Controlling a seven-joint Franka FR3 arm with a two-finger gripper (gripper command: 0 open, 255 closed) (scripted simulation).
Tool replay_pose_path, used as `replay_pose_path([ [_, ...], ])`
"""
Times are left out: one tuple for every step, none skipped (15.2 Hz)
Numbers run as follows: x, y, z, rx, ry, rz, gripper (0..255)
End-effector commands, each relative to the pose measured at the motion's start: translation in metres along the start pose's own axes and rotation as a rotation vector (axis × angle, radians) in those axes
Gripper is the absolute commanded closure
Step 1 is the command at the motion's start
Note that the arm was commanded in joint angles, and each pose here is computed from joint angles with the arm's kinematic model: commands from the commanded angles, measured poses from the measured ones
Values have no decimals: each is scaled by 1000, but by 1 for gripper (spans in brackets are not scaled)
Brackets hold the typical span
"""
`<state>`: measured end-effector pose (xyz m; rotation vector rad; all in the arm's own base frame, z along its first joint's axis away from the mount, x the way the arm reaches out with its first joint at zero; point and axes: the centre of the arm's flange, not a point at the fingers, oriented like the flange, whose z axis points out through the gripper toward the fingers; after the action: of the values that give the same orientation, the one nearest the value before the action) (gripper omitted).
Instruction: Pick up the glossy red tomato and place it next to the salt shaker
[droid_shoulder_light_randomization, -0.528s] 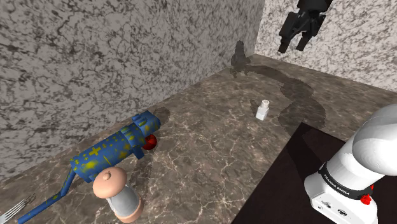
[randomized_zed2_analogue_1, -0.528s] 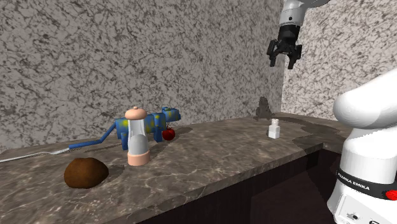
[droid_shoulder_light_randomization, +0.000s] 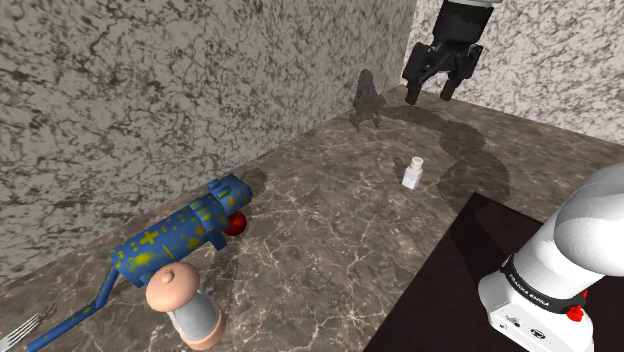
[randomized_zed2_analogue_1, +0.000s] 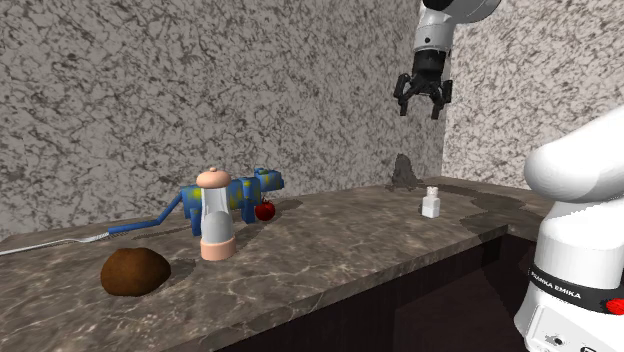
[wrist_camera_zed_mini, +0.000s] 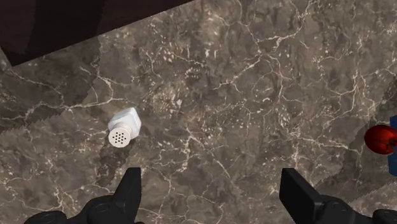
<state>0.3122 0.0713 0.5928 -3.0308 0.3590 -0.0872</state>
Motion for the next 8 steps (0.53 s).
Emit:
replay_pose_path([
  [-3, -25, 17, -3, -2, 38, 0],
  [-3, -37, 24, -5, -3, 56, 0],
  [-3, -48, 31, -7, -4, 73, 0],
  [-2, -60, 38, -9, -5, 91, 0],
  [-2, -71, 44, -11, -6, 109, 0],
  [-1, -83, 51, -13, -7, 126, 0],
  [0, -94, 58, -15, -8, 144, 0],
  [1, -106, 65, -17, -10, 161, 0],
])
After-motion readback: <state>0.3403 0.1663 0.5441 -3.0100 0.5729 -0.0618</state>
